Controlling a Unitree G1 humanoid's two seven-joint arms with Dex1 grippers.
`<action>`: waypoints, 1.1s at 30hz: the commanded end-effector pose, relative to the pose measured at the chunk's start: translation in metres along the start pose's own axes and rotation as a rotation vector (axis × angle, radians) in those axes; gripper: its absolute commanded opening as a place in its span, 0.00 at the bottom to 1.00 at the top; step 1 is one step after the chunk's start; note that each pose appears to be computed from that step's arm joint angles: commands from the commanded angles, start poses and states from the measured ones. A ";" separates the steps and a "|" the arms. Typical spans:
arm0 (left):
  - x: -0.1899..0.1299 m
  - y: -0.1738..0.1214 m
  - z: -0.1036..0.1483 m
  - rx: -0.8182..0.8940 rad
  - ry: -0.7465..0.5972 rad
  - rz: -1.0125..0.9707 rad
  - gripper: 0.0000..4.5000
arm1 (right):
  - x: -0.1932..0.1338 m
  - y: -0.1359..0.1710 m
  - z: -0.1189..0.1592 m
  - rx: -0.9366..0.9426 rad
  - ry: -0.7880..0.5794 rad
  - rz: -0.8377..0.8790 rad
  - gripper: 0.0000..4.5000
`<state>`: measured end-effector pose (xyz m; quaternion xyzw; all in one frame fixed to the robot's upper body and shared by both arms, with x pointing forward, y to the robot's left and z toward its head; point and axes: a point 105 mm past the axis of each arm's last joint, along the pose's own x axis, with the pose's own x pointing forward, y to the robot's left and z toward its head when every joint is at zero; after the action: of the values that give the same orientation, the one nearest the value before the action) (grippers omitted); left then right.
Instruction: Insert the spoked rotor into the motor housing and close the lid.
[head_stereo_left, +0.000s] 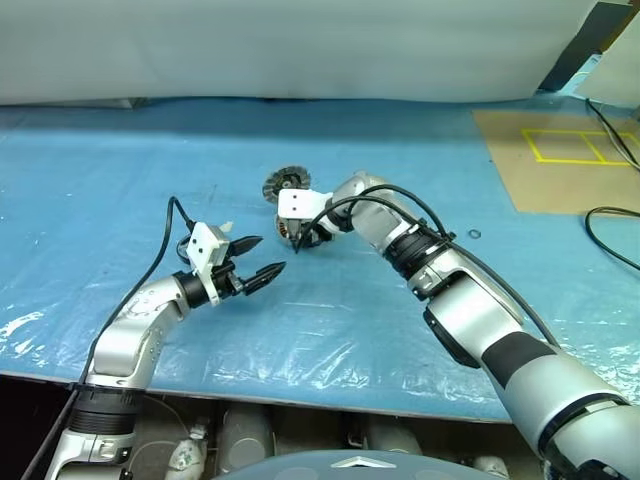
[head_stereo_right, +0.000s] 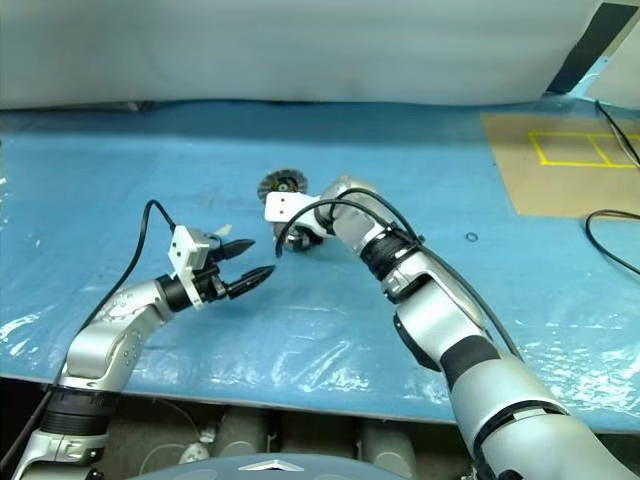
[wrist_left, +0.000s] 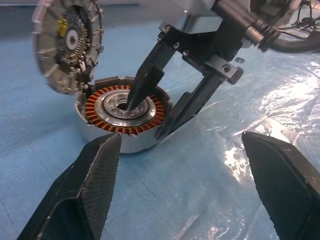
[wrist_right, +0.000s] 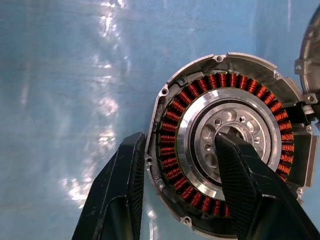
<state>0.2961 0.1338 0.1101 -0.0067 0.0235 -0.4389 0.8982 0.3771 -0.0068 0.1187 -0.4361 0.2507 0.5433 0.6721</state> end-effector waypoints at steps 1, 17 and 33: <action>-0.001 -0.008 0.007 0.009 -0.025 -0.018 0.90 | -0.021 0.025 0.007 0.071 -0.026 0.116 0.39; 0.002 -0.019 -0.001 -0.025 0.000 -0.070 0.90 | -0.010 0.064 -0.019 0.340 0.134 0.072 0.39; 0.003 -0.018 0.003 -0.024 -0.002 -0.083 0.90 | -0.079 0.051 0.011 0.462 -0.037 0.158 0.75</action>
<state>0.2857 0.1229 0.1018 -0.0255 0.0471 -0.4645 0.8840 0.3072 -0.0404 0.1505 -0.2439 0.4217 0.5147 0.7055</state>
